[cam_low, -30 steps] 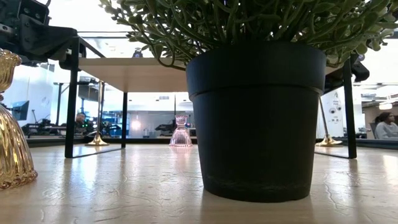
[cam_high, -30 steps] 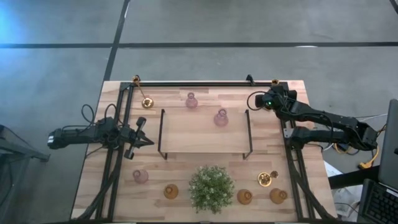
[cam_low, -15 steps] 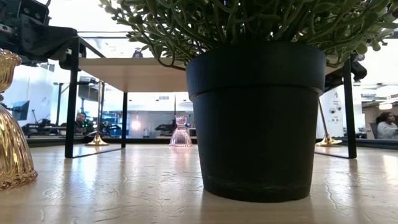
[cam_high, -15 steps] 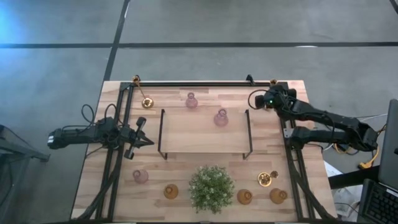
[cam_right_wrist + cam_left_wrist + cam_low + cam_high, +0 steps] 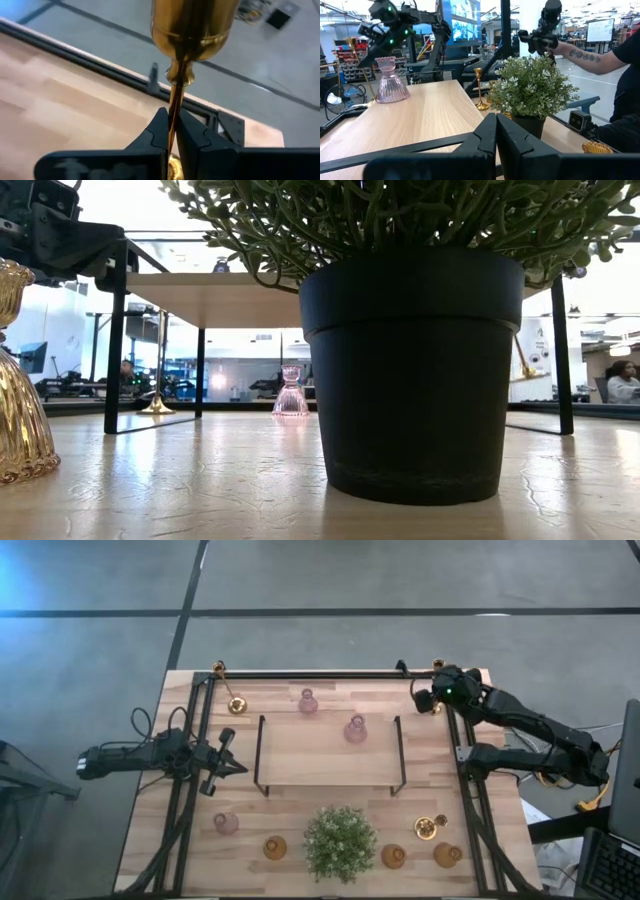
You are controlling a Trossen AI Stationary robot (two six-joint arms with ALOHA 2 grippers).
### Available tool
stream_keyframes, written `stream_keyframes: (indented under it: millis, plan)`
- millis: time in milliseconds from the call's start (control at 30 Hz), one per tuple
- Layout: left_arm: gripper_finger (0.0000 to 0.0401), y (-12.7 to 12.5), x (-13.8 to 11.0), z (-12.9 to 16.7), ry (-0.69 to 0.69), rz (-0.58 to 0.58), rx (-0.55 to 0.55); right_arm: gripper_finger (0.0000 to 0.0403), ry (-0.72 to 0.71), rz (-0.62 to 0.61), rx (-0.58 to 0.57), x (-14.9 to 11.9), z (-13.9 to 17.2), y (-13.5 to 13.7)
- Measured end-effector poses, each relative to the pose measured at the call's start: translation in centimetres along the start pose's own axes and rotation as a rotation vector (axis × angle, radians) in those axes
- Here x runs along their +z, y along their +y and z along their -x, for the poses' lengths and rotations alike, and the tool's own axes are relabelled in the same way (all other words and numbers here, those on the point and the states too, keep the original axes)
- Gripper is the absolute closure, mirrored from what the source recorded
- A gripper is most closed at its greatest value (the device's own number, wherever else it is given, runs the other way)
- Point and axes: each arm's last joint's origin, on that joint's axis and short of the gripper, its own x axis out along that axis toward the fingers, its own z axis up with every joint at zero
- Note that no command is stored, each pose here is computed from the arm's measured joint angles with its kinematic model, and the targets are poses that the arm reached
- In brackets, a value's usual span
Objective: Pick & Place candle stick holders
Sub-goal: Put the top right gold candle holder on the shelf
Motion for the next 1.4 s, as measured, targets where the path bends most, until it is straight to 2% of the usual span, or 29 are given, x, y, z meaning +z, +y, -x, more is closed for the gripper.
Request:
stream_keyframes:
  millis: [167, 367, 600, 700, 867, 1133, 1400]
  plan:
    - [0.0389, 0.0, 0.0, 0.0, 0.000, 0.000, 0.000, 0.0394, -0.066, 0.053, 0.109, 2.5, 2.9, -1.1]
    - [0.0389, 0.0, 0.0, 0.0, 0.000, 0.000, 0.000, 0.0394, -0.201, 0.172, 0.395, 5.4, 7.1, -2.4]
    - [0.0389, 0.0, 0.0, 0.0, 0.000, 0.000, 0.000, 0.0394, -0.326, 0.194, 0.524, 7.9, 11.1, -4.1]
    - [0.0389, 0.0, 0.0, 0.0, 0.000, 0.000, 0.000, 0.0394, -0.358, 0.187, 0.629, 8.8, 12.2, -4.2]
    - [0.0389, 0.0, 0.0, 0.0, 0.000, 0.000, -0.001, 0.0394, -0.317, 0.197, 0.775, 9.8, 11.9, -2.7]
    - [0.0389, 0.0, 0.0, 0.0, 0.000, 0.000, -0.001, 0.0394, -0.186, 0.322, 0.889, 10.4, 9.3, 2.0]
    - [0.0389, 0.0, 0.0, 0.0, 0.000, 0.000, 0.000, 0.0394, -0.153, 0.383, 0.962, 10.6, 9.3, 4.3]
